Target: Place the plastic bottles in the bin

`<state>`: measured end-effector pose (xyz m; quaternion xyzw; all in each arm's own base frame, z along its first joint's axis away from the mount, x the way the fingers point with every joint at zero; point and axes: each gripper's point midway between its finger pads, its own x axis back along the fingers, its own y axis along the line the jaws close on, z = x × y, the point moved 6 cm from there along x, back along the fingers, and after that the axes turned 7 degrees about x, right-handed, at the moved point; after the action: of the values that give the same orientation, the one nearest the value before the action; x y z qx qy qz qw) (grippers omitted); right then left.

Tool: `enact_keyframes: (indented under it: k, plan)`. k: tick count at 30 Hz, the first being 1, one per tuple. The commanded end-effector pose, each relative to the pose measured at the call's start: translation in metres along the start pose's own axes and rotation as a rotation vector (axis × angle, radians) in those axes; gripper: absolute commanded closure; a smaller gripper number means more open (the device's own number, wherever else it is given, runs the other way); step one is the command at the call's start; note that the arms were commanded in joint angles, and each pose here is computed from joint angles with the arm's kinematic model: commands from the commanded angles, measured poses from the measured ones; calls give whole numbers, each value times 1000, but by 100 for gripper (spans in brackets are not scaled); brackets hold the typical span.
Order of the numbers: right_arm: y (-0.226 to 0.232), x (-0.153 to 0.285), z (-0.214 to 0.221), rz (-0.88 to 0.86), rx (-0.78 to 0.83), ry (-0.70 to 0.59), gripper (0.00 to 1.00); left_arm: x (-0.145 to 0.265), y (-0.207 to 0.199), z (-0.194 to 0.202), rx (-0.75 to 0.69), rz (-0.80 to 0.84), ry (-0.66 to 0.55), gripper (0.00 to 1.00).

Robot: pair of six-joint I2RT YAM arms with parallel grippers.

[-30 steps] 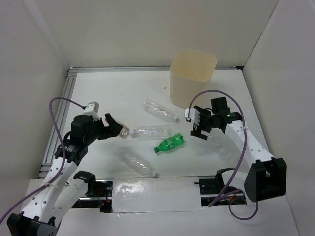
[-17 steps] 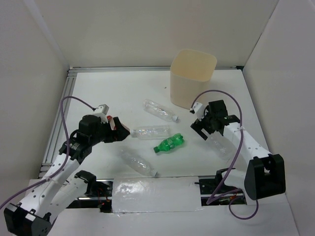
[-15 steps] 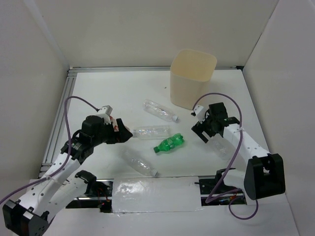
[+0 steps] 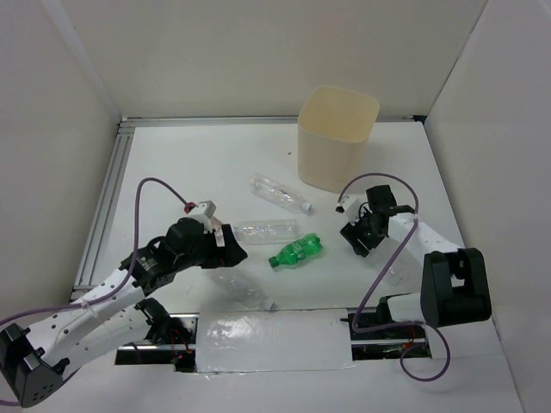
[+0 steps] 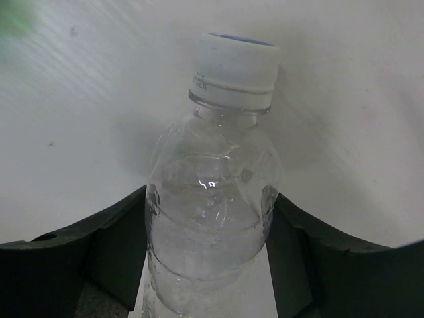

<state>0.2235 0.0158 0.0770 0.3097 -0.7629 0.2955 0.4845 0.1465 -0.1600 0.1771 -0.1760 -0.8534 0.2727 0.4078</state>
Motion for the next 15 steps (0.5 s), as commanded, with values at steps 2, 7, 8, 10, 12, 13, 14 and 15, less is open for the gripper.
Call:
enact_keyframes:
  k: [2,7,8,10,12,13,14,15]
  plan:
    - [20,18,-17,-229,132,-124,56,-6,2,18,90,-54,11,0]
    - [11,115,-100,-253,427,-560,61,-12,6,43,108,-180,81,0]
    - [14,131,-117,-274,441,-641,61,-11,-2,46,139,-207,72,0]
    - [-3,173,-158,-184,484,-782,61,-17,-4,55,137,-274,98,0]
    - [-6,195,-185,-210,440,-872,61,-17,-15,61,158,-308,100,0]
    - [-18,221,-206,-144,471,-957,61,-21,-16,67,159,-341,118,0]
    - [-22,231,-216,-130,462,-996,61,-24,-19,67,167,-349,110,0]
    - [-24,242,-225,-145,401,-1033,61,-25,-19,70,180,-369,118,0]
